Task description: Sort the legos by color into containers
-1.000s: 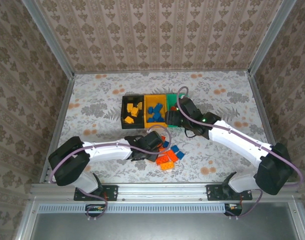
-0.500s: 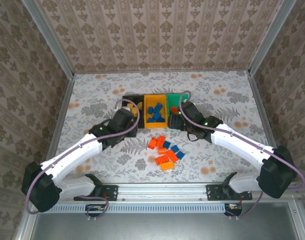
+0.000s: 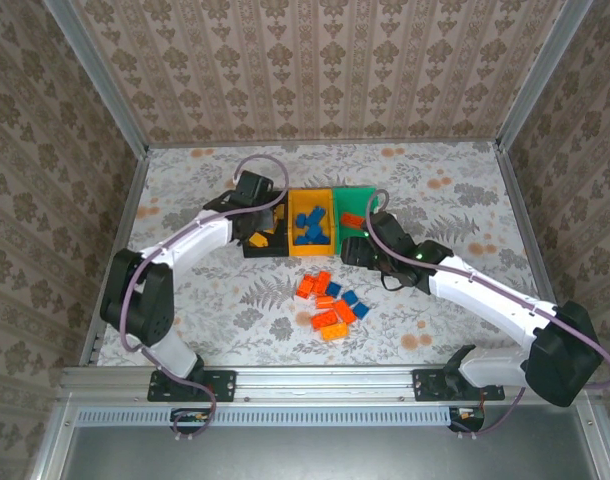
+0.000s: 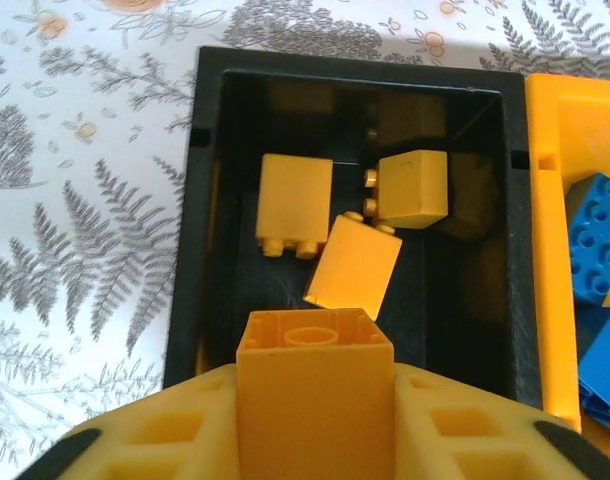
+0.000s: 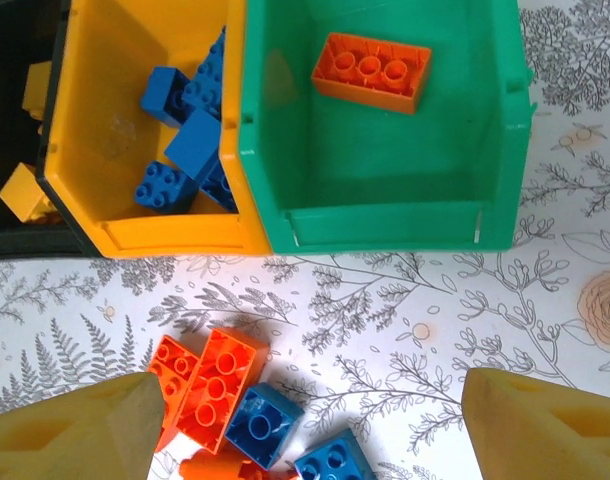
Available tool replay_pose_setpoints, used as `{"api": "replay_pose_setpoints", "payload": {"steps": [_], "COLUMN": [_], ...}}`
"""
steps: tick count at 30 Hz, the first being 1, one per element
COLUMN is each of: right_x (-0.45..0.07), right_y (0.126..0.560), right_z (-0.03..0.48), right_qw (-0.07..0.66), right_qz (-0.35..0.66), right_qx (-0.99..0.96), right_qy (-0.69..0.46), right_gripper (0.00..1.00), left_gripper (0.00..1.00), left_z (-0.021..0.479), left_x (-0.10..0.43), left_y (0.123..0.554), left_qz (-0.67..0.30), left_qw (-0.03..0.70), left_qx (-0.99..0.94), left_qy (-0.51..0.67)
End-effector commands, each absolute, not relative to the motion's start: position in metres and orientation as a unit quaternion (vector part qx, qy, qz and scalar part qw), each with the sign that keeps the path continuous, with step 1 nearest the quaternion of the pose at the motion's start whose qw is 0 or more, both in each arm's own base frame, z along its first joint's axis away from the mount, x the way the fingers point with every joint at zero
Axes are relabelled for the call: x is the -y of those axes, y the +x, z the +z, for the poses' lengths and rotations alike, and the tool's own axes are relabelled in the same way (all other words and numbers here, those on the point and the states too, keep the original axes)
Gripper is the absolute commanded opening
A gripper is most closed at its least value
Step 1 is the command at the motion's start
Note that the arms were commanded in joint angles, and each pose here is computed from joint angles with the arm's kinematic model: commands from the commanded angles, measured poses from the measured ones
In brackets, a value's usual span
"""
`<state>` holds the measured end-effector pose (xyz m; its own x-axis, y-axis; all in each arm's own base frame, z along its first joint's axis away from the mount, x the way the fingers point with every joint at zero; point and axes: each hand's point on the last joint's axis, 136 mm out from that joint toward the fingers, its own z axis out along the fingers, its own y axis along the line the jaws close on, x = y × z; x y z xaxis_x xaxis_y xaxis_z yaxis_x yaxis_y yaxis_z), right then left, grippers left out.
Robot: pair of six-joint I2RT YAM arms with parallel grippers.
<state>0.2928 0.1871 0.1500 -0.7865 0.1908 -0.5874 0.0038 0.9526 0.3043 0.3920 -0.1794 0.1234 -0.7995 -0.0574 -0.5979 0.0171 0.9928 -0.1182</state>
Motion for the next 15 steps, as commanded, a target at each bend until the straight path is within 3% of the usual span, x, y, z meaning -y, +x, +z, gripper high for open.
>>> {"api": "replay_pose_setpoints", "payload": {"steps": [1, 7, 12, 15], "right_x": [-0.181, -0.193, -0.217, -0.237], "right_y": [0.279, 0.266, 0.252, 0.243], "right_z": [0.135, 0.113, 0.099, 0.095], "right_qw": [0.295, 0.251, 0.221, 0.215], "right_qz": [0.141, 0.153, 0.158, 0.152], "right_qx": [-0.944, -0.956, -0.961, -0.962], "right_qy": [0.048, 0.016, -0.04, -0.075], "right_gripper": [0.79, 0.79, 0.78, 0.79], "left_gripper": [0.53, 0.78, 1.0, 1.0], "left_z": [0.146, 0.184, 0.21, 0.212], "left_x": [0.195, 0.214, 0.227, 0.224], "left_y": [0.407, 0.396, 0.359, 0.33], "left_qz": [-0.091, -0.131, -0.179, -0.188], "left_qw": [0.337, 0.362, 0.379, 0.382], "left_qx": [-0.937, -0.923, -0.908, -0.905], "left_qy": [-0.005, 0.011, 0.026, 0.031]}}
